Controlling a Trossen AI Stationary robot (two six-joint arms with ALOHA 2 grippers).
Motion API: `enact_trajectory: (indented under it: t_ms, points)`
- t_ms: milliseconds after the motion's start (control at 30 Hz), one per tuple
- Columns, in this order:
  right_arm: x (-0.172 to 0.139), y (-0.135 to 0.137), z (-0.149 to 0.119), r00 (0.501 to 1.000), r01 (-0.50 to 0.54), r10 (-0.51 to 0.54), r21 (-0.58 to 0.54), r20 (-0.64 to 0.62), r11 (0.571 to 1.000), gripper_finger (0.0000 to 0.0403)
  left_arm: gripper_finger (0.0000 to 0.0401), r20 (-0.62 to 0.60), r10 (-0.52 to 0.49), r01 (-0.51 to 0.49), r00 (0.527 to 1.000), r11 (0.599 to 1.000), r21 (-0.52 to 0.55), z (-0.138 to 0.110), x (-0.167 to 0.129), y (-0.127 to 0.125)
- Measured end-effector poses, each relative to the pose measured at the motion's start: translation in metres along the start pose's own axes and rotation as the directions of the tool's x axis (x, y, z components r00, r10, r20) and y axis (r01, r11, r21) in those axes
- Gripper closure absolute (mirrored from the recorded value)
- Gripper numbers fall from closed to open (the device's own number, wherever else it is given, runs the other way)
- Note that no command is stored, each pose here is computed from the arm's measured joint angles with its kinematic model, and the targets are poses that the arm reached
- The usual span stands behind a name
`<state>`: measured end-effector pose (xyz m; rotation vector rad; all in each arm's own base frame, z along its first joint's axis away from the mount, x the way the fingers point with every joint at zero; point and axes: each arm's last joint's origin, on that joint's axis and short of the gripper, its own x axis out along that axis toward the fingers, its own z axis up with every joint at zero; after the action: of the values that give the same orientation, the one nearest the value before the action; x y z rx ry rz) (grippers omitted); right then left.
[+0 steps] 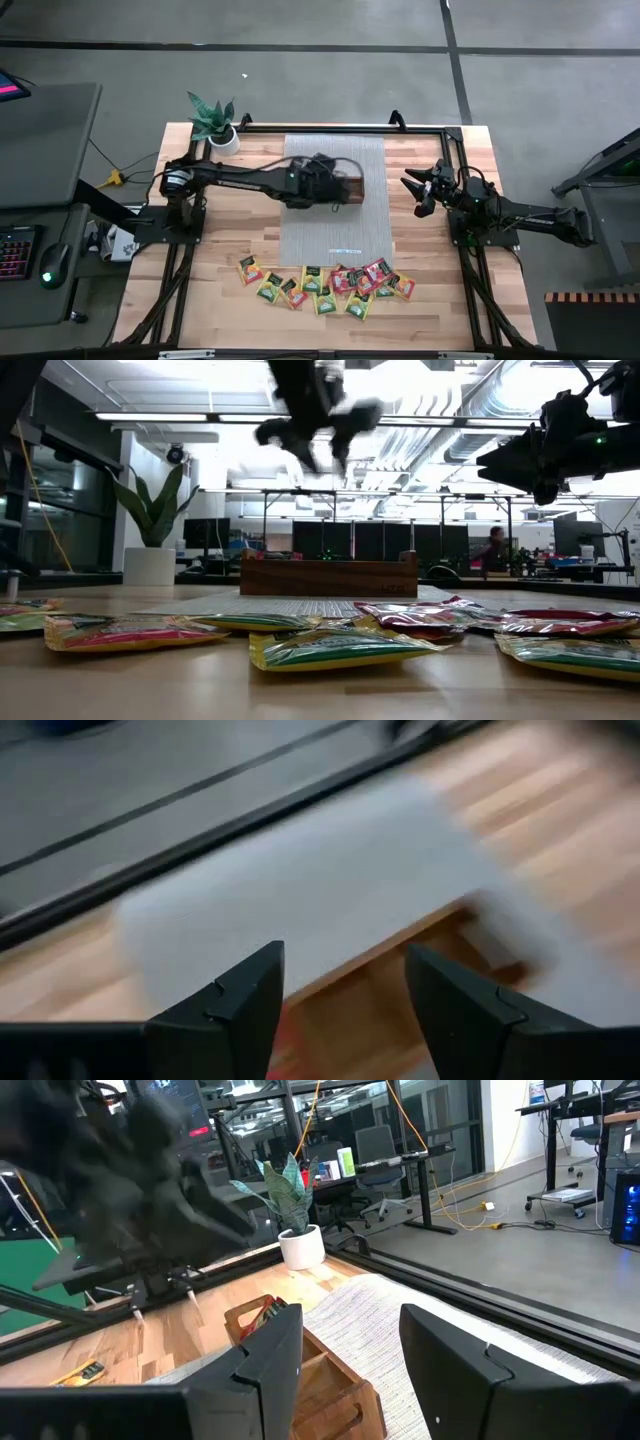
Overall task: Pick & Place Tea
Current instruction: Put the red tea bag into the left section of the wooden organizer
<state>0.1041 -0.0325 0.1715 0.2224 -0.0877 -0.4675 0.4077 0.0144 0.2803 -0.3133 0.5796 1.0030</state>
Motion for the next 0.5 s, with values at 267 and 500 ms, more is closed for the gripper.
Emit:
enact_trajectory:
  t_ms: [267,500]
  points:
    - [0.000,0.000,0.000,1.000,0.001,-0.001,0.000,0.000,1.000,0.0238,0.0197,-0.069,-0.404,0.408,0.912,0.877,0.255,0.012,-0.020,-0.020]
    - [0.000,0.000,0.000,1.000,0.001,-0.001,0.000,0.000,1.000,0.0238,0.0196,-0.008,-0.572,0.555,0.820,0.793,0.254,0.009,-0.047,-0.014]
